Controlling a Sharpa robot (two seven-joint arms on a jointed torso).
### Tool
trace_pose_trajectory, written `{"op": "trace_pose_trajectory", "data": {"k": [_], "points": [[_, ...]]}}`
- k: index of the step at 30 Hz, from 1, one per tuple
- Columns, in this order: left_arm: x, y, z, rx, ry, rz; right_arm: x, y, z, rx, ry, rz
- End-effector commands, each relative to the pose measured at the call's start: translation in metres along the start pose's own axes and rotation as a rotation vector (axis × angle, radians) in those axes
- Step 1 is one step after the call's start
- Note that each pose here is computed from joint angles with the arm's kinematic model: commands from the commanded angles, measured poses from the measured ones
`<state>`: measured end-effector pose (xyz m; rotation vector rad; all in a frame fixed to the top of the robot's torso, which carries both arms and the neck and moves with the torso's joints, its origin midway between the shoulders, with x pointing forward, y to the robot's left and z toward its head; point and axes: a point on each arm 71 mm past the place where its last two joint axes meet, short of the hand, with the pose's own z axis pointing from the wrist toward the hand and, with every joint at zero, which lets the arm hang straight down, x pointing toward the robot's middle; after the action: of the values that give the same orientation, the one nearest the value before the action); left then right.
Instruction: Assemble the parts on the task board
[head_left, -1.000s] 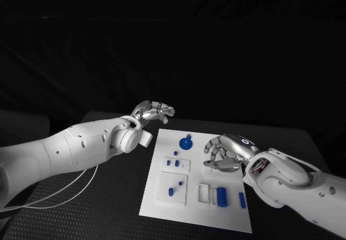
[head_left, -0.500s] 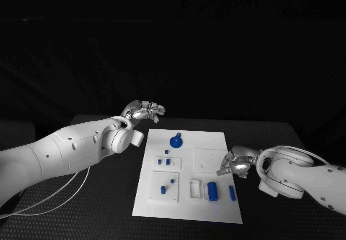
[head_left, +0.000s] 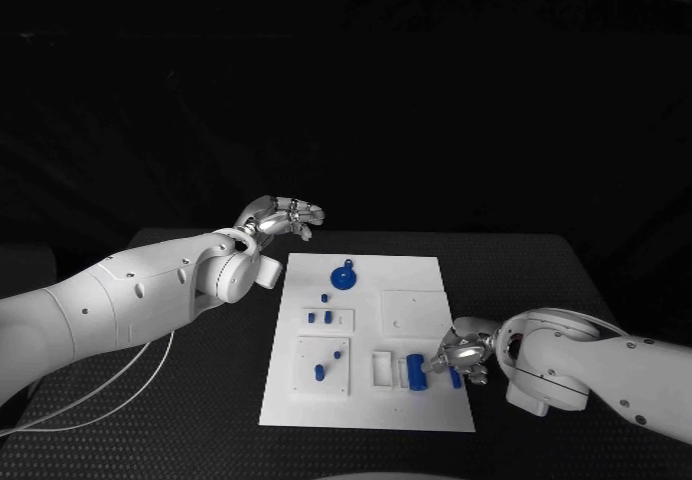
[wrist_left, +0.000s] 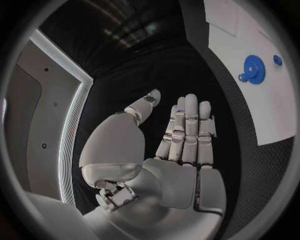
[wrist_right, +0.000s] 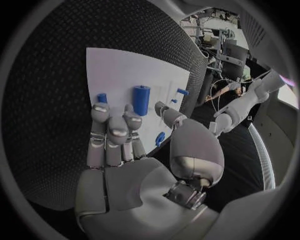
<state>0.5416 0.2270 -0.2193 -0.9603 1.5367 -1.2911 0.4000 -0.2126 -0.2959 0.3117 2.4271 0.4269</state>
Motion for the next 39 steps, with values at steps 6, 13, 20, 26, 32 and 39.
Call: {"op": "trace_pose_trajectory", "data": {"k": [6, 13, 20, 26, 32, 39], "points": [[0.0041, -0.0013, -0.0003, 0.007, 0.021, -0.015, 0.006, 0.004, 0.011, 0.029, -0.036, 0.026], [0.0064, -0.0018, -0.0007, 0.007, 0.028, -0.018, 0.013, 0.003, 0.02, 0.043, -0.037, 0.021], [0.0078, -0.0021, -0.001, 0.007, 0.032, -0.02, 0.022, 0.006, 0.026, 0.045, -0.011, 0.014], [0.0085, -0.0023, -0.001, 0.007, 0.034, -0.021, 0.027, 0.01, 0.027, 0.04, 0.009, 0.005], [0.0096, -0.0025, -0.001, 0.007, 0.037, -0.022, 0.031, 0.011, 0.028, 0.044, 0.032, -0.006], [0.0101, -0.0026, -0.001, 0.007, 0.038, -0.023, 0.034, 0.01, 0.028, 0.045, 0.023, -0.009]]}}
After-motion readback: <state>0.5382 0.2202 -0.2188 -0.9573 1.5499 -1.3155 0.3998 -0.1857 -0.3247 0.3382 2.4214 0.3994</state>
